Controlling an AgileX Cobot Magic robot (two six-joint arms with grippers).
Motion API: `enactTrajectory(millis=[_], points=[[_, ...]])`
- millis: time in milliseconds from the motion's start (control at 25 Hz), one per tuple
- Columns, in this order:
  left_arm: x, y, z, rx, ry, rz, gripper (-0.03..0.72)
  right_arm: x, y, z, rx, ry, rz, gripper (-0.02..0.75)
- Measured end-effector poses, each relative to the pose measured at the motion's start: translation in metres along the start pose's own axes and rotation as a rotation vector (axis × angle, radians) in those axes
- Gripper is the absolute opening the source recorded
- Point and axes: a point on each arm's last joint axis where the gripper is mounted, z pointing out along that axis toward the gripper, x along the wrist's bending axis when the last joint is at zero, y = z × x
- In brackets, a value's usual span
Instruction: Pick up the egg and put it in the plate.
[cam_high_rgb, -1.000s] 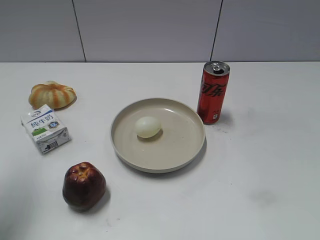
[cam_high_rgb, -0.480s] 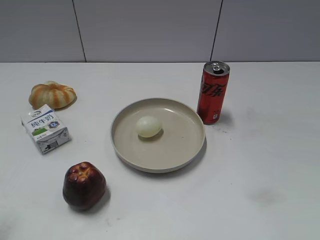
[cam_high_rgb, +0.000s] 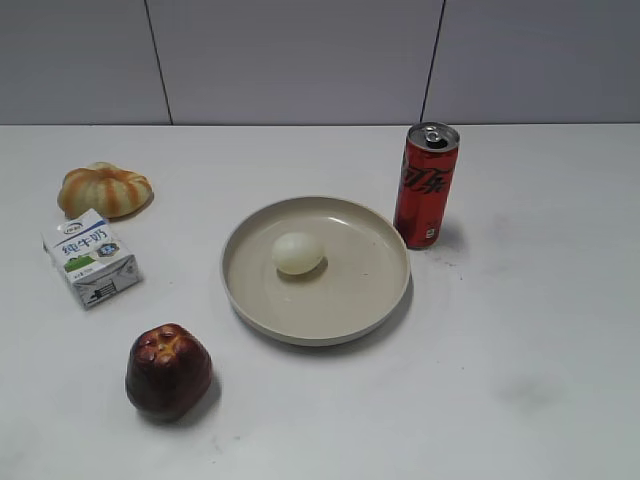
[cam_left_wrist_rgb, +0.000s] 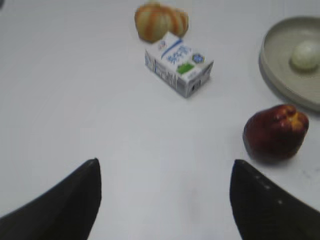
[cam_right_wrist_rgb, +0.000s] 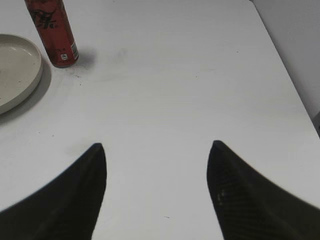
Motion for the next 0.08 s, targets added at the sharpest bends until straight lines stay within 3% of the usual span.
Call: enactTrajectory(millis=[80], points=[[-0.0016,-0.0067,-0.0078,-0.075,0.008,0.007,0.591,0.0,0.0,0.0,0.0,0.0,0.0,0.482]])
